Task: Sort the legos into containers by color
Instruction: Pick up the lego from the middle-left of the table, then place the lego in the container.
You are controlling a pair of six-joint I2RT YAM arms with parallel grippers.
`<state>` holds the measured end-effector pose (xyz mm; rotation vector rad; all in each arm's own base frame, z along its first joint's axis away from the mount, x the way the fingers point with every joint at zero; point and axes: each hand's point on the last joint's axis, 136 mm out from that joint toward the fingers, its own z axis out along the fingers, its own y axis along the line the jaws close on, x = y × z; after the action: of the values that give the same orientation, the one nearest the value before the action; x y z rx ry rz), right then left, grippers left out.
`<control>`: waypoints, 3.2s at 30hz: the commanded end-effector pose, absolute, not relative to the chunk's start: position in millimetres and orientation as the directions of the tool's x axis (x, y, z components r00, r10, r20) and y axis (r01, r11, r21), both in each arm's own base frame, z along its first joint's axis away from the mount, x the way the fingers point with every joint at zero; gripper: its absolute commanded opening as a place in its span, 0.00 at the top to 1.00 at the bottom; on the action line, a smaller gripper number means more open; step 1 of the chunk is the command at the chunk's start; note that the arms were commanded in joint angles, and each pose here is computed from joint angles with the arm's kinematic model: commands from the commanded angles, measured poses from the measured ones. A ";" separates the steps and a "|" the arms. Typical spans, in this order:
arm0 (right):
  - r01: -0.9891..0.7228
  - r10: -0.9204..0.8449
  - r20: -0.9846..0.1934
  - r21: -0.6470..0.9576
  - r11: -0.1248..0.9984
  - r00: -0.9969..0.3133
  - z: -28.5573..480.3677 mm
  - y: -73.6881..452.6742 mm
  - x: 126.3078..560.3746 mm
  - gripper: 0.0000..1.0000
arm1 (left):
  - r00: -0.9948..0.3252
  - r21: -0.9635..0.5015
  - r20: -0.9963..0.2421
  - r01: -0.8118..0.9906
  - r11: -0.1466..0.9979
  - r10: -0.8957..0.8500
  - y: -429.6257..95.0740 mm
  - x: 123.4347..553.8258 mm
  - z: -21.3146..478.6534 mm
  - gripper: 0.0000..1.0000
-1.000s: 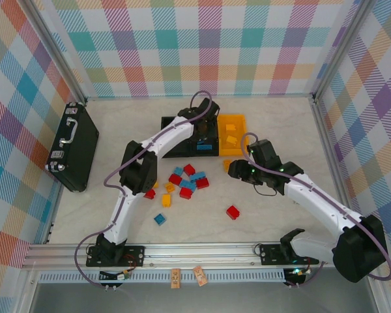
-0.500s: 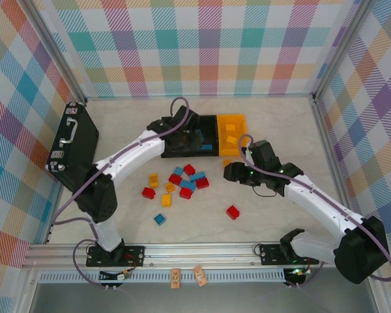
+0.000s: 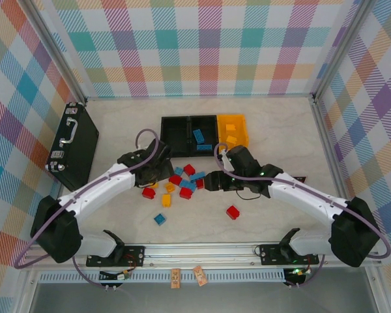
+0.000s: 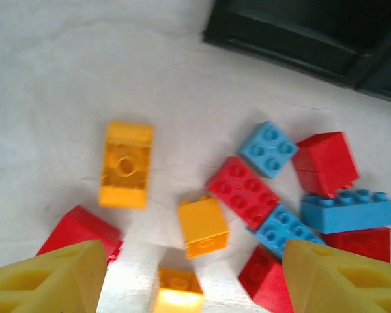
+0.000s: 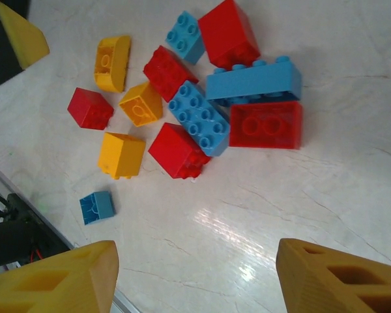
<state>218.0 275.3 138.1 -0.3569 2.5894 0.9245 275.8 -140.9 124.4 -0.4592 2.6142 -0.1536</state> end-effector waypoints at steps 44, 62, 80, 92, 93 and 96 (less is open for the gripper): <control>-0.372 -0.102 -0.454 0.558 0.742 -0.885 144.1 291.1 228.1 0.37 | -0.722 -0.019 -0.379 -0.620 0.785 -0.579 -69.3 224.3 26.1 0.51; -0.370 -0.085 -0.474 0.549 0.749 -0.877 150.1 286.9 230.2 0.37 | -0.771 -0.071 -0.436 -0.484 0.872 -0.464 -87.3 255.6 83.2 0.79; -0.269 0.043 -0.505 0.527 0.806 -0.862 177.5 270.5 288.0 0.37 | -0.845 -0.138 -0.473 -0.209 0.968 -0.250 -177.3 366.8 149.8 0.78; -0.245 0.063 -0.495 0.531 0.811 -0.866 173.9 260.5 280.4 0.37 | -0.880 -0.089 -0.422 -0.200 0.976 -0.219 -192.4 418.9 123.9 0.77; -0.244 0.063 -0.494 0.531 0.811 -0.867 173.4 260.0 279.9 0.37 | -0.882 -0.084 -0.418 -0.202 0.976 -0.218 -191.8 422.2 121.0 0.77; -0.239 0.065 -0.489 0.533 0.812 -0.870 172.8 258.9 279.0 0.37 | -0.883 -0.068 -0.412 -0.214 0.974 -0.223 -188.6 432.1 113.9 0.75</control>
<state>281.5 264.3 171.0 -0.1539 2.4978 0.8285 427.3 -194.5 113.9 -0.3250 2.6712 -0.0577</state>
